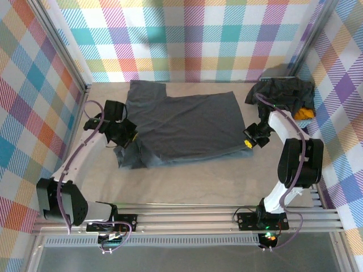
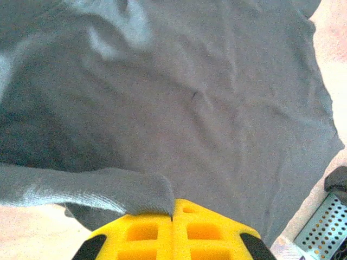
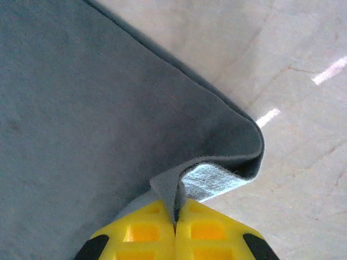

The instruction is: Fold and stack the t-shirts

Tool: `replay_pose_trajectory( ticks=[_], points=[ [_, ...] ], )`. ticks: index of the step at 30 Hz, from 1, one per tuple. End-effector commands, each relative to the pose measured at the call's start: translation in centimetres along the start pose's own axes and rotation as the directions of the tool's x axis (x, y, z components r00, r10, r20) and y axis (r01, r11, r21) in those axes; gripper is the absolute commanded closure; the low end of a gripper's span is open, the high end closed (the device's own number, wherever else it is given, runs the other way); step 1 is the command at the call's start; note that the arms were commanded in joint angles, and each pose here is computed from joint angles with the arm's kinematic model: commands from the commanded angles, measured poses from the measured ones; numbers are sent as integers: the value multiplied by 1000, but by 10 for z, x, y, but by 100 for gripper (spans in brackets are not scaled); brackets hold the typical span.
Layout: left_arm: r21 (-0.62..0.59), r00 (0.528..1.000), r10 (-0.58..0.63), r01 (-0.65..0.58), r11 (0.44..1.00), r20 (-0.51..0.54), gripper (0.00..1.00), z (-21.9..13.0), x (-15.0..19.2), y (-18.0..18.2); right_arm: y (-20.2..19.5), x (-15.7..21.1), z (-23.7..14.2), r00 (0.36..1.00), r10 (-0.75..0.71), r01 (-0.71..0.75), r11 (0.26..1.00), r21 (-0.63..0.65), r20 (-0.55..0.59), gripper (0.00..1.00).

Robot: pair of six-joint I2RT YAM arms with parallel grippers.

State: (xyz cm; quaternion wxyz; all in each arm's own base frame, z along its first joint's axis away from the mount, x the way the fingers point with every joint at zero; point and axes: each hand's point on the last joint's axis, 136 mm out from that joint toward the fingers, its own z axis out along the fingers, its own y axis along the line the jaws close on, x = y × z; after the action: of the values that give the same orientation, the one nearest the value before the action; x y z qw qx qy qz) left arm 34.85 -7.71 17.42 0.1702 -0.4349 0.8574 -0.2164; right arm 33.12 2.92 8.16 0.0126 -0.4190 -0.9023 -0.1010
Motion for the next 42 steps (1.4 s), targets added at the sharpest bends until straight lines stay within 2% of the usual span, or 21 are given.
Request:
replay_pose_trajectory(
  ticks=[1, 16, 42],
  points=[
    [50, 999, 42, -44, 998, 30, 100, -2, -20, -22, 9, -5, 2, 1000, 12, -12, 1000, 7, -14, 100],
    [-3, 998, 28, -27, 1000, 65, 100, 16, -55, -19, 35, -25, 17, 999, 5, -6, 1000, -6, -36, 100],
    [-44, 997, 1, 2, 999, 75, 100, 38, -81, -10, 60, -51, 31, 998, -38, 38, 999, 2, -42, 100]
  ],
)
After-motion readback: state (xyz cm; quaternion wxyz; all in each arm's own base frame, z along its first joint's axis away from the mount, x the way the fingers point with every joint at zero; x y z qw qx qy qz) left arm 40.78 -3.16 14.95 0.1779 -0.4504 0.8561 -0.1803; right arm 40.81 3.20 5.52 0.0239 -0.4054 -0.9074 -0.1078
